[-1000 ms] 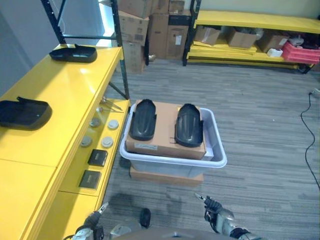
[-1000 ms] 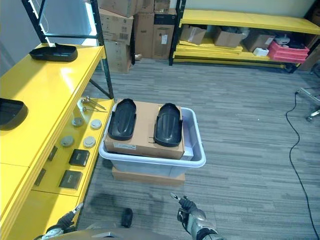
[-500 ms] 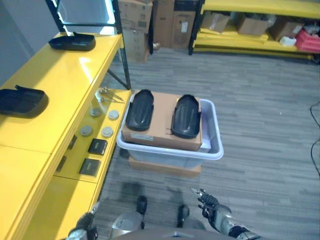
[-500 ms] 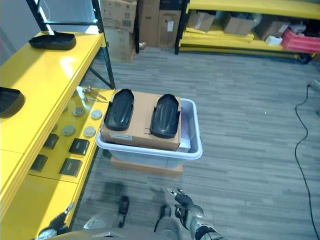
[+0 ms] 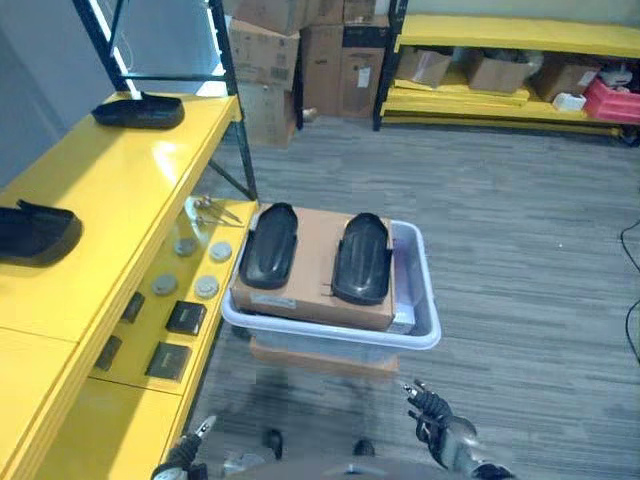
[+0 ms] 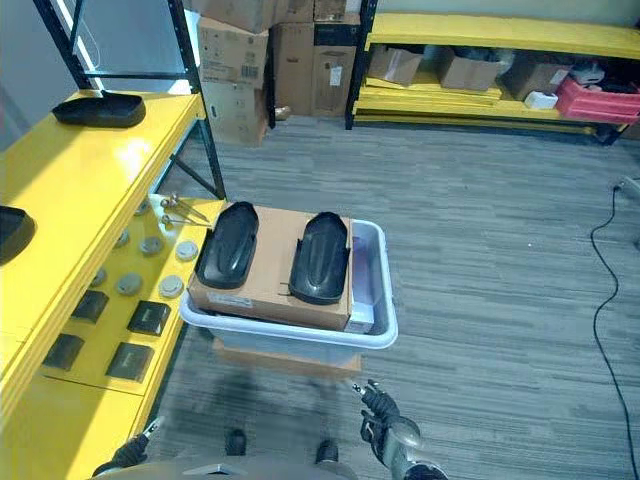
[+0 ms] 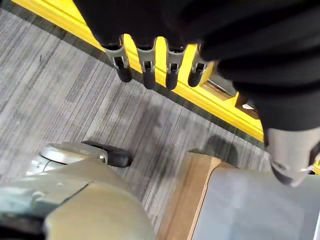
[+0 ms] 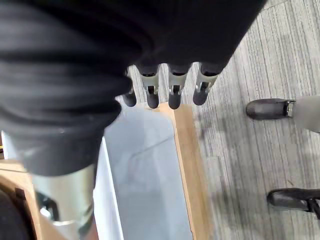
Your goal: Move parts from the plastic box to the shelf.
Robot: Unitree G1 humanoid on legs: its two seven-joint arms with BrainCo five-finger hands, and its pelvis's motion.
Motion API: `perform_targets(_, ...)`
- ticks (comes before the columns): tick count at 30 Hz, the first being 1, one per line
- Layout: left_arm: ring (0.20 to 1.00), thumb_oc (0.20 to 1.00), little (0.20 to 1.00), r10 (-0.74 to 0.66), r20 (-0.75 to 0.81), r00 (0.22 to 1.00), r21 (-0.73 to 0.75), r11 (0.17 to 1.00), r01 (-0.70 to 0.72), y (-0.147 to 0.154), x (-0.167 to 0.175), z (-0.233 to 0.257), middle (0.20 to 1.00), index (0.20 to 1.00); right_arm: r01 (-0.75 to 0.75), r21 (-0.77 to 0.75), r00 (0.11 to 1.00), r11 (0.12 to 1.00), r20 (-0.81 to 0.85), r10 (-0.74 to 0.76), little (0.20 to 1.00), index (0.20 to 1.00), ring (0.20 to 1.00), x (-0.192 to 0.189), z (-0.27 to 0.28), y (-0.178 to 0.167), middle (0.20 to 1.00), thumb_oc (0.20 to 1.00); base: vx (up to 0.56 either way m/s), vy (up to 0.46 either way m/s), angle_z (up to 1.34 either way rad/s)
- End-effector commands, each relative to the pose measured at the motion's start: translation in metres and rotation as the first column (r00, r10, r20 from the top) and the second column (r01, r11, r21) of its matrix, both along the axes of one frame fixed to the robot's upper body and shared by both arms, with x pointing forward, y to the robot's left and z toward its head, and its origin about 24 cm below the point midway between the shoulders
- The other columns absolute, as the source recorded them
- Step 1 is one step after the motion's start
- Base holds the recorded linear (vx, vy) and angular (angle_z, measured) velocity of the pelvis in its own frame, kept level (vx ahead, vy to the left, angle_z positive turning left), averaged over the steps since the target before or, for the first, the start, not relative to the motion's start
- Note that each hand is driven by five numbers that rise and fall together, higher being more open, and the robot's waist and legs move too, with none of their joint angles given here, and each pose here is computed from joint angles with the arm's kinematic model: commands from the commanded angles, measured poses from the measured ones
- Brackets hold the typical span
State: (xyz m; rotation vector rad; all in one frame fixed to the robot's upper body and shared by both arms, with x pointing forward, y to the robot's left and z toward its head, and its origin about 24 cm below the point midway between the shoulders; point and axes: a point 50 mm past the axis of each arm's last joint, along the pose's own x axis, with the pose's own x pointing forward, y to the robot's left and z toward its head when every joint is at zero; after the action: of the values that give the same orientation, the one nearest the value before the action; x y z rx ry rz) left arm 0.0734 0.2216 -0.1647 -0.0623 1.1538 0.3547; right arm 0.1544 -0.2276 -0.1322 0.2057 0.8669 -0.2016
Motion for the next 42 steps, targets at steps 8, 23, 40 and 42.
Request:
perform_targets(8, 1.000, 1.000, 1.000, 0.012, 0.183, 0.983, 0.052, 0.998, -0.022, 0.015, 0.031, 0.015, 1.000, 1.000, 0.404, -0.134, 0.835, 0.905, 0.457, -0.306, 1.000, 1.000, 1.000, 0.051, 0.067, -0.052, 1.000, 1.000, 0.09, -0.033, 0.03)
perform_targets(23, 1.000, 1.000, 1.000, -0.028, 0.140, 0.990, 0.047, 0.999, 0.021, 0.031, 0.015, 0.014, 1.000, 1.000, 0.513, -0.346, 0.692, 0.786, 0.709, -0.139, 1.000, 1.000, 1.000, 0.130, 0.196, -0.096, 1.000, 1.000, 0.02, 0.041, 0.12)
perform_targets(40, 1.000, 1.000, 1.000, -0.088, 0.155, 0.984, 0.035, 0.996, 0.084, 0.039, 0.021, 0.018, 1.000, 1.000, 0.522, -0.484, 0.779, 0.702, 0.606, -0.162, 1.000, 1.000, 1.000, 0.160, 0.212, -0.121, 1.000, 1.000, -0.01, 0.028, 0.14)
perform_targets(42, 1.000, 1.000, 1.000, -0.086, 0.160, 0.983, 0.030, 0.996, 0.082, 0.040, 0.021, 0.019, 1.000, 1.000, 0.512, -0.500, 0.789, 0.699, 0.595, -0.152, 1.000, 1.000, 1.000, 0.160, 0.211, -0.121, 1.000, 1.000, 0.00, 0.000, 0.00)
